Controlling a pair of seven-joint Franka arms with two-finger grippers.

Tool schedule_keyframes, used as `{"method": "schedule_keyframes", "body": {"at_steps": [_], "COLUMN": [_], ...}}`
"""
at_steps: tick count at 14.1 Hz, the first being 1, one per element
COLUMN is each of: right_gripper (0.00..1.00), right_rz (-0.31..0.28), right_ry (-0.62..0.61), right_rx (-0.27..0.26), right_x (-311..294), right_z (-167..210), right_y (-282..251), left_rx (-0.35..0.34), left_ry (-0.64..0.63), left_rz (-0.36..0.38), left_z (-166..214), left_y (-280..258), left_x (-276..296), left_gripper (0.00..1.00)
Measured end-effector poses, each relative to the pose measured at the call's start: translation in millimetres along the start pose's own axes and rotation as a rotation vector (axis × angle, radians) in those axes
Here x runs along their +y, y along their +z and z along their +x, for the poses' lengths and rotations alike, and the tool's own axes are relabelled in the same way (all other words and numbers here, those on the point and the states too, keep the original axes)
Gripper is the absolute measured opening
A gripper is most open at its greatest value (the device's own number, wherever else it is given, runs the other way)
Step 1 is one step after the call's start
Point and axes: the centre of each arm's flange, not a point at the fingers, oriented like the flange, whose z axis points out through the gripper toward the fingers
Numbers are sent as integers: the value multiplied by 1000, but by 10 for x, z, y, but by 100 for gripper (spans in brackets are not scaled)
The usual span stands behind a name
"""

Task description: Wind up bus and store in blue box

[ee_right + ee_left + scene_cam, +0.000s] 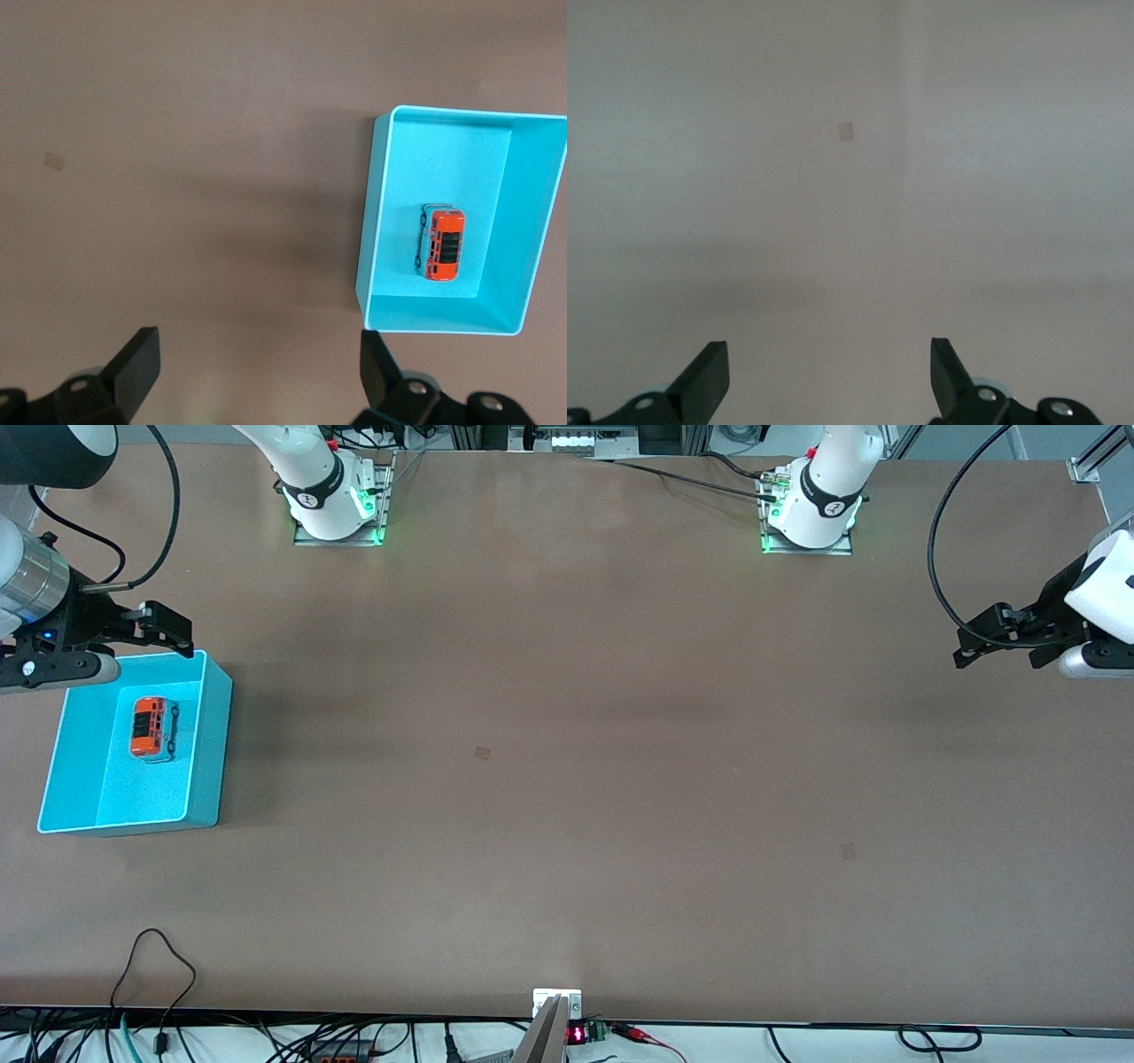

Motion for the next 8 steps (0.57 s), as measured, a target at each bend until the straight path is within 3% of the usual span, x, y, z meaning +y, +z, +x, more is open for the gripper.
{"method": "schedule_keyframes", "body": {"at_steps": [8], "right_gripper": [100], "right_rz": [0], "right_ry": [61], "right_rx": [-12], "right_x": [-3], "right_z": [14], "right_y": [41], "left_rx": [3], "left_ry": [0], "left_rz": [0], "left_z": [2], "left_y": [-8], "left_x": [0], "left_gripper": [100]}}
